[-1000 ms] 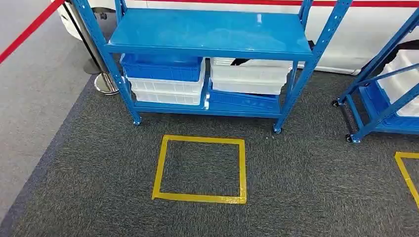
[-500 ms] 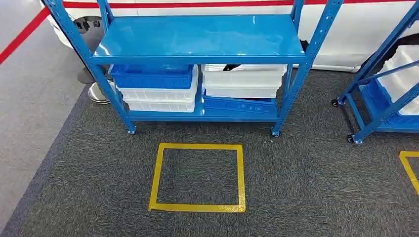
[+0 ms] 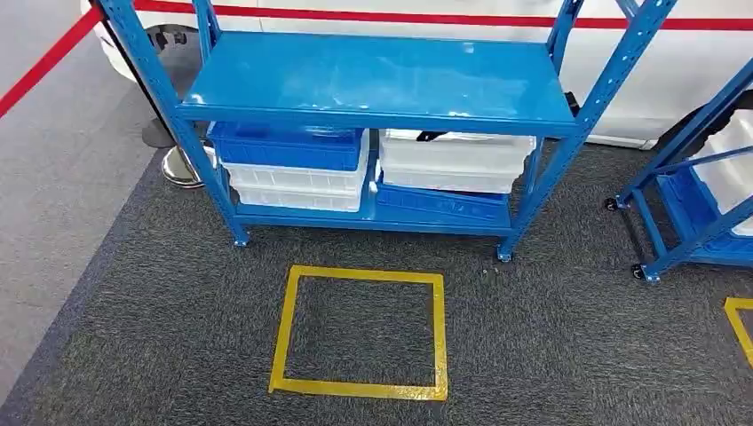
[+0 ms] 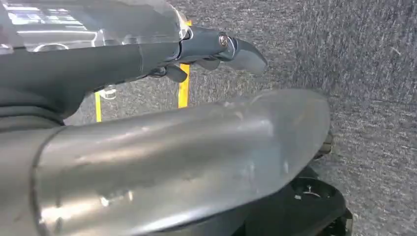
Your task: Take the parts from the cabinet and place them on the table.
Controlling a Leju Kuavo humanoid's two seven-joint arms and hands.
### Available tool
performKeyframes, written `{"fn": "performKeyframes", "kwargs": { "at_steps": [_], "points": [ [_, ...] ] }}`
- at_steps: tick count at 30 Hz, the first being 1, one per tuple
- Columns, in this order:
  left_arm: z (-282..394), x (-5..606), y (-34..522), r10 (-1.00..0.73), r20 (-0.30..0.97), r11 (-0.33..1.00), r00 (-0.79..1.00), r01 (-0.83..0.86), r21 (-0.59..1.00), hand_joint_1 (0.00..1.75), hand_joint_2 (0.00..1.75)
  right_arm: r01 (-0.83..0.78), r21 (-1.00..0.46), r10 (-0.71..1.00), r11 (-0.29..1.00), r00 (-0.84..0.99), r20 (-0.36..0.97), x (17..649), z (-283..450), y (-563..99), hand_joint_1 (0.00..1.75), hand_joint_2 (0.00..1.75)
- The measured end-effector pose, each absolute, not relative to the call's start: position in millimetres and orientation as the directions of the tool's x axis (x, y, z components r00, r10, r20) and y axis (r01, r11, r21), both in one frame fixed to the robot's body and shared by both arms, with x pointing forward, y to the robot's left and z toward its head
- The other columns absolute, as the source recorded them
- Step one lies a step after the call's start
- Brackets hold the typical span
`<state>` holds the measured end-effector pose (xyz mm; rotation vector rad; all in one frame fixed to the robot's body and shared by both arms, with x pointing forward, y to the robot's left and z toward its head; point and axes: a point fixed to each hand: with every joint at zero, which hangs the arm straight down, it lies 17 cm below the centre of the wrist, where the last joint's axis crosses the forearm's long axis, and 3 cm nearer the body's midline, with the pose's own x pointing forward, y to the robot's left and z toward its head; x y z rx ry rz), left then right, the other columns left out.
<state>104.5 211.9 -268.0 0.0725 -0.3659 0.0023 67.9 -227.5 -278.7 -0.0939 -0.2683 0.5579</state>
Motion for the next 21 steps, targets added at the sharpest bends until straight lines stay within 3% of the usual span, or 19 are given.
{"fn": "performKeyframes", "kwargs": {
  "at_steps": [21],
  "points": [
    [-267.9, 104.6, 211.4, -0.019, 0.358, 0.998, 0.934, -0.006, 0.070, 0.00, 0.00, -0.512, -0.153, 0.534, 0.845, 0.815, 0.223, 65.7, -278.7, -224.9, 0.00, 0.00]
  ]
}}
